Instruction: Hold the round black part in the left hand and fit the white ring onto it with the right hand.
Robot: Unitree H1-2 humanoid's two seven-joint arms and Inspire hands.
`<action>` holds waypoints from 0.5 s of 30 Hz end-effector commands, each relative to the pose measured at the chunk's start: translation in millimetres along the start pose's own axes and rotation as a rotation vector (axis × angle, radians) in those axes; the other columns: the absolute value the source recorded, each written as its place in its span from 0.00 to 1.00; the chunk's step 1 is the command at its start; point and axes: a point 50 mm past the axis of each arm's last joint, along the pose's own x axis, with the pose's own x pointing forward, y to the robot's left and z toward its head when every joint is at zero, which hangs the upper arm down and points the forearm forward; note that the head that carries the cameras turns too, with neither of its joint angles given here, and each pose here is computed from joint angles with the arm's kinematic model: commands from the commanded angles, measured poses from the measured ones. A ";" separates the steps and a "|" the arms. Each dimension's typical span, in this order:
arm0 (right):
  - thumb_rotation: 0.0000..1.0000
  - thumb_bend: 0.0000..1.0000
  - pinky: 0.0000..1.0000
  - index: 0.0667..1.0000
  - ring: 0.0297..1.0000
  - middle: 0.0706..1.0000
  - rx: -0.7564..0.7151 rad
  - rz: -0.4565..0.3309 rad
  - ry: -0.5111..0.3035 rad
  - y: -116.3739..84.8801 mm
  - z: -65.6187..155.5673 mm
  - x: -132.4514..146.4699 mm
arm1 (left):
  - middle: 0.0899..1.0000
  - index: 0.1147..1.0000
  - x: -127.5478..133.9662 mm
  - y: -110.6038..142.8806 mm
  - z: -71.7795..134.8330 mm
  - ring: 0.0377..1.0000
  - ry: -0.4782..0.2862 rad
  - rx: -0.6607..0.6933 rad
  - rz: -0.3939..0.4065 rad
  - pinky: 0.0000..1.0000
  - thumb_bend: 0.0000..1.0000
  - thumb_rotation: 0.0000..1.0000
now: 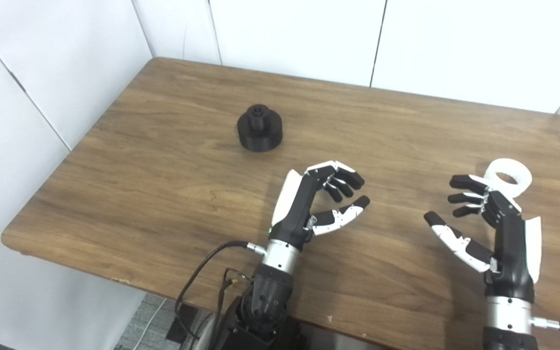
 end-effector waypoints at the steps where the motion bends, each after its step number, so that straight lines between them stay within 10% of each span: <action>1: 0.19 0.68 0.45 0.63 0.56 0.64 0.016 -0.023 0.028 4.9 -5.6 -11.7 | 0.50 0.42 9.0 -4.5 7.0 0.47 -0.046 0.004 0.014 0.39 0.50 0.06; 15: 0.21 0.67 0.45 0.63 0.57 0.64 0.003 -0.015 0.036 7.0 -6.3 -11.3 | 0.69 0.43 27.2 41.4 5.9 0.70 -0.078 0.195 0.089 0.58 0.50 0.08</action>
